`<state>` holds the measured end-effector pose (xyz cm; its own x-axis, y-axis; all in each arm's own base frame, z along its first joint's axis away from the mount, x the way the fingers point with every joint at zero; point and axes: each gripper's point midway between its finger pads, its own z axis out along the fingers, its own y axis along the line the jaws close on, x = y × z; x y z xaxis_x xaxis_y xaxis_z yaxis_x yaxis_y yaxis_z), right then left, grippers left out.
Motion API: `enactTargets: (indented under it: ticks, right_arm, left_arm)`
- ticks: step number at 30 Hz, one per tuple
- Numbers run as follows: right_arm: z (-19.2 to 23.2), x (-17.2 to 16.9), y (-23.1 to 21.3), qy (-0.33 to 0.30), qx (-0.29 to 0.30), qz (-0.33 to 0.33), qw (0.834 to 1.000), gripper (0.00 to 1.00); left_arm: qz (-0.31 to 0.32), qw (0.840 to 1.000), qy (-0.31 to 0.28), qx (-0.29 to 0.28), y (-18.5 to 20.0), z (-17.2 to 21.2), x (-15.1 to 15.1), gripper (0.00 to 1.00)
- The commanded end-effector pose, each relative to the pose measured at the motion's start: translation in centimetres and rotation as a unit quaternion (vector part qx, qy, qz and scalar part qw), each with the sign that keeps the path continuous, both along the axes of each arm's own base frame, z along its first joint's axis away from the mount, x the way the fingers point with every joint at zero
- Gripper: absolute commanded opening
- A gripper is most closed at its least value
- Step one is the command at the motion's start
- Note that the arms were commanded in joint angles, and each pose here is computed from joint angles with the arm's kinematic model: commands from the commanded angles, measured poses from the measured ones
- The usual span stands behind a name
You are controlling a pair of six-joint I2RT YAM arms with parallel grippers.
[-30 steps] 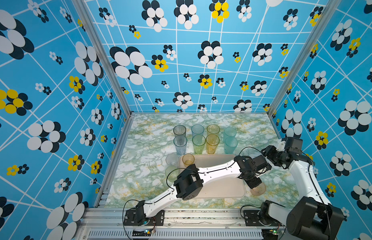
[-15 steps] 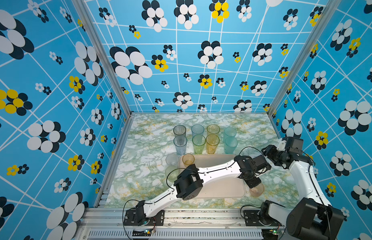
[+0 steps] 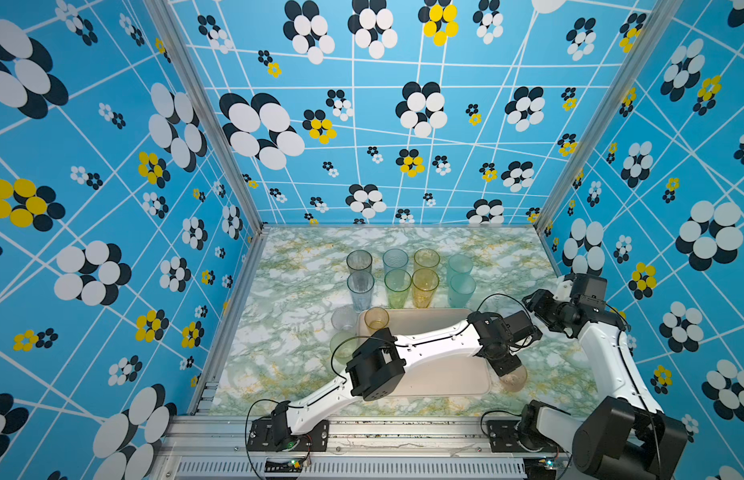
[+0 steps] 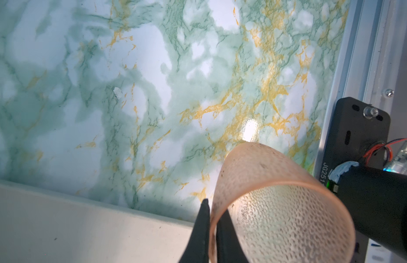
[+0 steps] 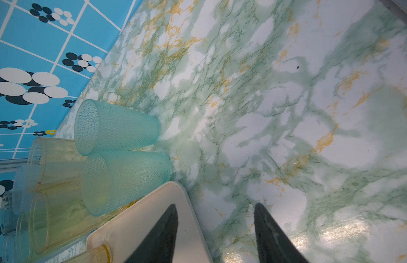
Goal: Place the glasses into the tray
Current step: 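Lift the pink cup with the left gripper and carry it over the tray, then lower the pink cup onto the tray beside the amber cup and release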
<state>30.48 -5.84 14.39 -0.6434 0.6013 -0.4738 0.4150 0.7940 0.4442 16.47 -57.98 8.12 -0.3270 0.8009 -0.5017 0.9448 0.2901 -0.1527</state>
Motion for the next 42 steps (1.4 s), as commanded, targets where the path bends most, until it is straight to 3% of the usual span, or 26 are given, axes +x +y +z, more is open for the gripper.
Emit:
enactTargets:
  ticks: [1, 11, 25, 32, 42]
  right_arm:
    - [1.2, 0.1, 0.0, -0.017, -0.005, 0.005, 1.0, 0.56]
    - [1.0, 0.1, 0.1, -0.017, -0.004, 0.009, 1.0, 0.56]
    - [1.1, -0.1, 1.1, -0.014, -0.003, 0.03, 0.999, 0.56]
    - [1.9, -0.4, 2.3, -0.001, -0.033, 0.056, 0.998, 0.56]
    - [4.5, -1.1, 2.9, -0.017, -0.054, 0.063, 0.996, 0.56]
  left_arm:
    - [0.015, 0.999, -0.034, 0.0, 1.9, 2.6, 2.0, 0.0]
    - [0.087, 0.992, -0.09, 0.026, 10.5, 6.7, 6.4, 0.0]
    - [0.167, 0.97, -0.111, 0.134, 22.5, 5.8, 10.0, 0.0]
    - [0.196, 0.959, -0.113, 0.17, 25.9, 4.3, 11.8, 0.0]
    - [0.21, 0.951, -0.108, 0.198, 28.1, 2.4, 13.8, 0.0]
